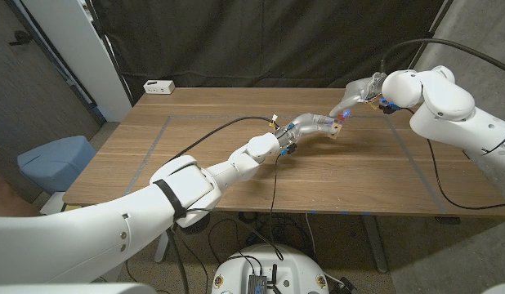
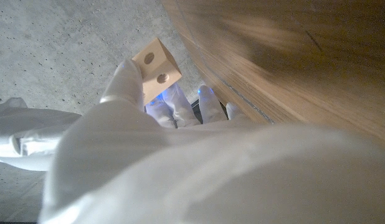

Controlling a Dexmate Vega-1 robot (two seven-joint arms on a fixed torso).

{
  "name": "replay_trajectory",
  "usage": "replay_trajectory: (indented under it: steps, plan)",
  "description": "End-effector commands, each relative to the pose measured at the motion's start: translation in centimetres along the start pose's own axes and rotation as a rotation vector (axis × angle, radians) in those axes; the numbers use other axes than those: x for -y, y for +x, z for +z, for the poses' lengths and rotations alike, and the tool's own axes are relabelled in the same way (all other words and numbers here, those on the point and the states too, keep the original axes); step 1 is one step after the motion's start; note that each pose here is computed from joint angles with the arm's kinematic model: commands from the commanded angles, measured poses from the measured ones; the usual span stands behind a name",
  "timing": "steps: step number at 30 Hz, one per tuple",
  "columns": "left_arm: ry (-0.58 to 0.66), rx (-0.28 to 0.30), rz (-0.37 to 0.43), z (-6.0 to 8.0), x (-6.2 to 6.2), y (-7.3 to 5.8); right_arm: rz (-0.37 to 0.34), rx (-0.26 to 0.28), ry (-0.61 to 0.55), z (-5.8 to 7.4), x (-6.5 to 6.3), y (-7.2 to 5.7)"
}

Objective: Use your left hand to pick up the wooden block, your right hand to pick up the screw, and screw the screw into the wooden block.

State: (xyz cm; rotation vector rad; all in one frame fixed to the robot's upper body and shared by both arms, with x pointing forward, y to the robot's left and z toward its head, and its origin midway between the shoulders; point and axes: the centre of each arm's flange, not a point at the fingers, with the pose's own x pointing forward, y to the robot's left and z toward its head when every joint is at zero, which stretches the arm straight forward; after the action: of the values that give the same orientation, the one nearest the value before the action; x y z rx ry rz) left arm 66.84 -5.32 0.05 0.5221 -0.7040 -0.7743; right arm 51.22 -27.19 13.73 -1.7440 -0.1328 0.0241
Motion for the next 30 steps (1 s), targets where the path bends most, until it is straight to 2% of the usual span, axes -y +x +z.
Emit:
replay_trajectory:
  steps: [1,18,30]
  plan:
    - [0.002,0.006,0.000,0.08,0.02,-0.04,0.039,0.004,0.015,-0.21,0.04,-0.33]
    - [0.001,-0.001,-0.003,0.10,0.03,0.14,0.062,0.064,0.029,-0.59,0.18,-0.58]
    - [0.001,-0.007,-0.006,0.15,-0.06,0.29,0.053,0.067,0.013,-0.55,0.28,-0.64]
